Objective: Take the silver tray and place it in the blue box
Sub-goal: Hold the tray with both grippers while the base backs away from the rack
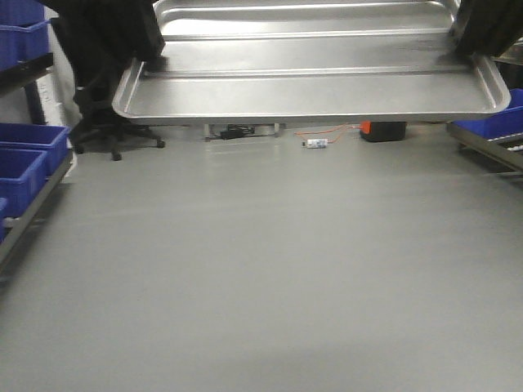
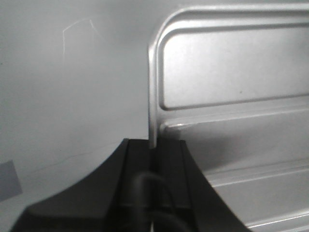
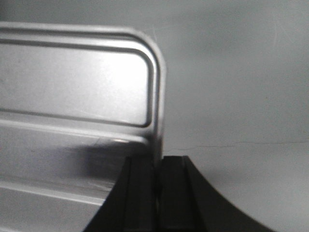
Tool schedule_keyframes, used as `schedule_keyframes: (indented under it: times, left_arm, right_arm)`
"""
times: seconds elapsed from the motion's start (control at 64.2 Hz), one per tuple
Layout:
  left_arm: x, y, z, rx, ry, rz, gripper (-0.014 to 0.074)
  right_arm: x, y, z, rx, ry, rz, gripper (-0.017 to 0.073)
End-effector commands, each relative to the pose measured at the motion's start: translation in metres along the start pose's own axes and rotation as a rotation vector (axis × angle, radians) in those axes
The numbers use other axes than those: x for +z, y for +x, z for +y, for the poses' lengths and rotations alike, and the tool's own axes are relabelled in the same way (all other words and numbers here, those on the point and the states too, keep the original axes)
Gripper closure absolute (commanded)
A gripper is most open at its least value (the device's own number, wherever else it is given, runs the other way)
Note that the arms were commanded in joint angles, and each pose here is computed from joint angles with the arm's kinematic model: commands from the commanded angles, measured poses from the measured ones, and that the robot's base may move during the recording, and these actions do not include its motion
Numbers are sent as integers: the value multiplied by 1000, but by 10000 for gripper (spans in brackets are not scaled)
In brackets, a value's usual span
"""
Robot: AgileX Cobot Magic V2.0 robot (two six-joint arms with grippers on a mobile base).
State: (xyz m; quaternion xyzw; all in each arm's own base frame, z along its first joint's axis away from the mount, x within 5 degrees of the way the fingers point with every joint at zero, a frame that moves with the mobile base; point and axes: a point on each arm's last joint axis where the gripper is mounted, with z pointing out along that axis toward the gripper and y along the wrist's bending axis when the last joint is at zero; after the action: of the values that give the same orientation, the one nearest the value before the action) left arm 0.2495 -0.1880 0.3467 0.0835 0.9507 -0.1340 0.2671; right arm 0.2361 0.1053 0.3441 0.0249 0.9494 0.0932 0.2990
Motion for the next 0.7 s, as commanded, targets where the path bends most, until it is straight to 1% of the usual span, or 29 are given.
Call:
schedule_keyframes:
  times: [0.0,0.685]
  left_arm:
    - [-22,-7,5,41,-33,-74,690]
    - [-22,-7,5,39,-31,-72,690]
  right_arm:
    - [-18,-10,-6,-44,29,-99,503]
    - [-18,-9,-6,-44,32,-94,503]
